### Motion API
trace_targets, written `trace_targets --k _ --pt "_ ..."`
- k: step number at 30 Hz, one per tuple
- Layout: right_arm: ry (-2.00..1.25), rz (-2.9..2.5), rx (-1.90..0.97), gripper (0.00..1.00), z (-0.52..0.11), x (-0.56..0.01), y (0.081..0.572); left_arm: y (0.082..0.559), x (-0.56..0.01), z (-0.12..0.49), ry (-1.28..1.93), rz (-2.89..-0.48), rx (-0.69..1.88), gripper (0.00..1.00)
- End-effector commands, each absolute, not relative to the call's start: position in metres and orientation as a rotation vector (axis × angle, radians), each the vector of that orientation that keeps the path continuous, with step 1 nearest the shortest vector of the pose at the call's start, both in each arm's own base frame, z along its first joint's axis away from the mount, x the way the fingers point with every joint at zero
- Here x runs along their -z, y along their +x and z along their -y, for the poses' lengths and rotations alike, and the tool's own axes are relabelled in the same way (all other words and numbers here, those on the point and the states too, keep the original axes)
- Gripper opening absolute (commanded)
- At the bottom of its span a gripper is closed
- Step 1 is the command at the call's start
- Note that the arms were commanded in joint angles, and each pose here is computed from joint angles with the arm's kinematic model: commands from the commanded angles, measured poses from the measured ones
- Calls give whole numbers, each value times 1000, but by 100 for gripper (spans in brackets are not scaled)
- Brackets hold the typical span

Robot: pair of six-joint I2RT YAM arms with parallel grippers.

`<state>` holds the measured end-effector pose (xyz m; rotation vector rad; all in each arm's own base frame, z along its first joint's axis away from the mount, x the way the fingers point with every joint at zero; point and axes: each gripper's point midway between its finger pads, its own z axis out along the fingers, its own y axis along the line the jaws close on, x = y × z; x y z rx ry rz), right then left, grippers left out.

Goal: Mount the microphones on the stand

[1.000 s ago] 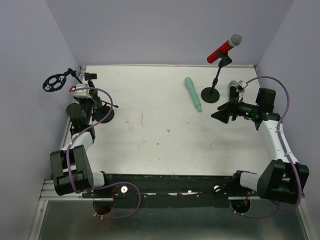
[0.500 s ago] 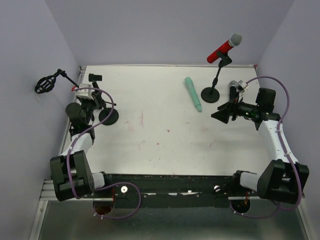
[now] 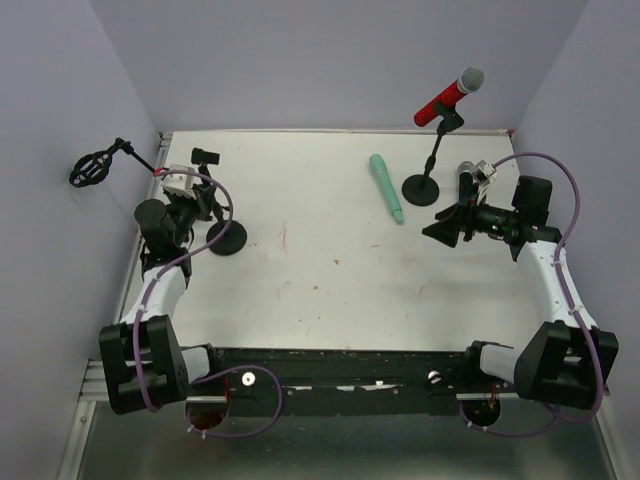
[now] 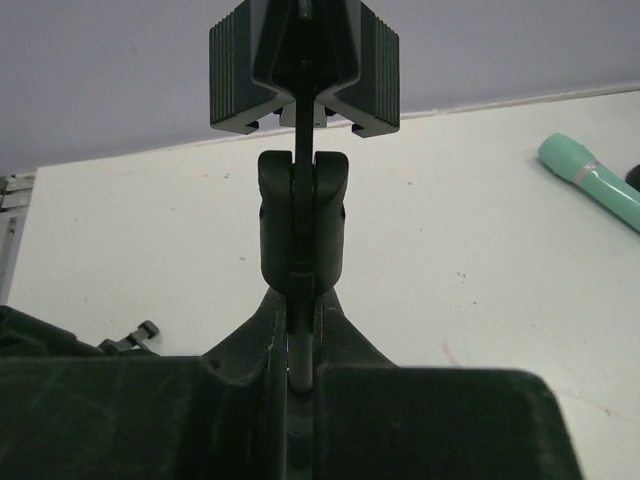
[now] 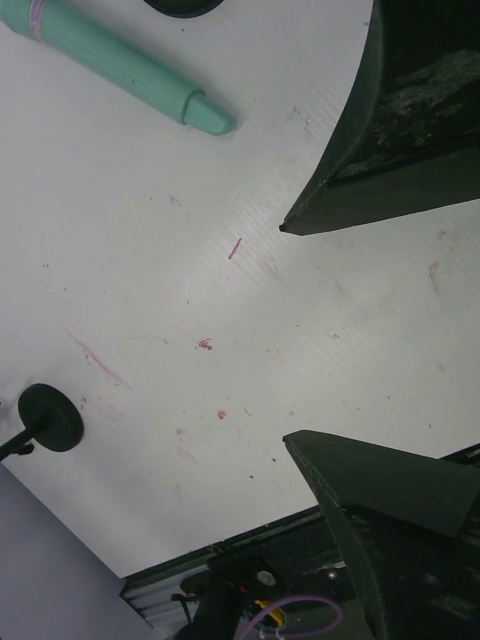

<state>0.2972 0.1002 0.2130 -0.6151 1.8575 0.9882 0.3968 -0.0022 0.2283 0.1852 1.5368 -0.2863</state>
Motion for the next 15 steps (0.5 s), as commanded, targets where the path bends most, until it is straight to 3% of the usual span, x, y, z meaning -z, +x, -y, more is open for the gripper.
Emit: trace_targets --k 1,8,15 --pt "-649 -1818 -999 87 -104 -227 294 381 -238 36 274 -1578 375 0" --pt "-651 -1815 -1004 87 -105 -228 293 353 -248 100 424 -1560 521 0" --pt "-647 -1824 -983 87 -102 -224 296 325 -279 215 621 -1401 807 0"
